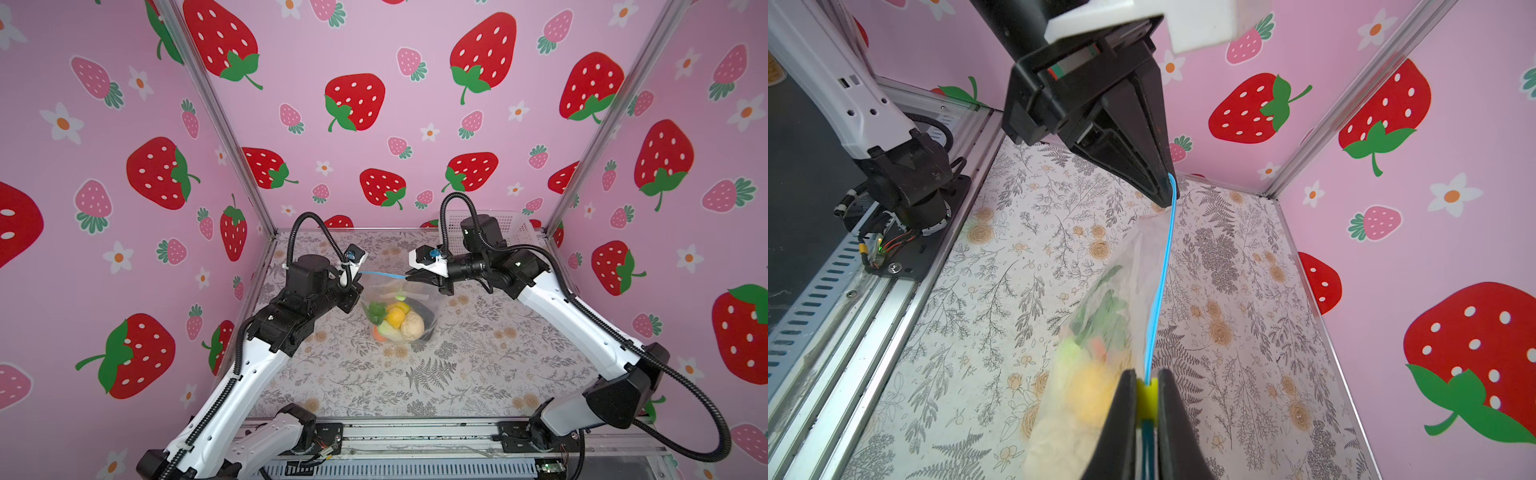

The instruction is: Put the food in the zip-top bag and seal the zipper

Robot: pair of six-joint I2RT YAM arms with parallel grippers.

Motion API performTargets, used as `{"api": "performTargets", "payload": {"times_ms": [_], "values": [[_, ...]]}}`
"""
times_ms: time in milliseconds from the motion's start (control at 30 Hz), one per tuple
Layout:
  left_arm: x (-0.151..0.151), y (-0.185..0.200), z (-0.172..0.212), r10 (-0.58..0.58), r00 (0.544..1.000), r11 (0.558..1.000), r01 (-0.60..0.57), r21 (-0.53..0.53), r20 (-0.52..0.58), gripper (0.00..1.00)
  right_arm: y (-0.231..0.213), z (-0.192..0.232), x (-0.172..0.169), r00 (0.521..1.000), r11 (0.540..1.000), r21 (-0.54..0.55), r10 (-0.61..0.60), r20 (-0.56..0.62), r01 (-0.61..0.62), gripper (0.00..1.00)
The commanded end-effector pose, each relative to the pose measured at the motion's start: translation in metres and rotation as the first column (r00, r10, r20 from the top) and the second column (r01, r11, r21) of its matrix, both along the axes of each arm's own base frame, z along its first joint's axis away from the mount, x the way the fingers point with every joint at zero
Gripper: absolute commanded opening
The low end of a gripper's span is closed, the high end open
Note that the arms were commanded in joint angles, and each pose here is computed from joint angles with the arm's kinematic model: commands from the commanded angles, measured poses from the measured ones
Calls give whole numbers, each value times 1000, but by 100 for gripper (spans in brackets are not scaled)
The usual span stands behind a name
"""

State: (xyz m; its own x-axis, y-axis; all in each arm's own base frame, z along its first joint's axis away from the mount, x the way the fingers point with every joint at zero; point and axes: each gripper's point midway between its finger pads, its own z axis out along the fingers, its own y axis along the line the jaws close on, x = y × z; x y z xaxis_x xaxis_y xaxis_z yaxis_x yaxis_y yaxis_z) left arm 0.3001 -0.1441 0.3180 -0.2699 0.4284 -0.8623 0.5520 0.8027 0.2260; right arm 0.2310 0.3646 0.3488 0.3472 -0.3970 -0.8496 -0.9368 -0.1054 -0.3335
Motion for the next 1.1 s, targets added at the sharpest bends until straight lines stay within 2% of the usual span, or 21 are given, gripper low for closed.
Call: {"api": "performTargets", "payload": {"times_ms": [0,1067], "values": [[7,23,-1,106,994,994,-106,36,-4,0,-12,9,-9,1000,1000,10,19,15,-19,1],[14,40,-4,192,981,981,-191,38,-19,0,-17,9,-8,1000,1000,10,7,14,-7,0]]}}
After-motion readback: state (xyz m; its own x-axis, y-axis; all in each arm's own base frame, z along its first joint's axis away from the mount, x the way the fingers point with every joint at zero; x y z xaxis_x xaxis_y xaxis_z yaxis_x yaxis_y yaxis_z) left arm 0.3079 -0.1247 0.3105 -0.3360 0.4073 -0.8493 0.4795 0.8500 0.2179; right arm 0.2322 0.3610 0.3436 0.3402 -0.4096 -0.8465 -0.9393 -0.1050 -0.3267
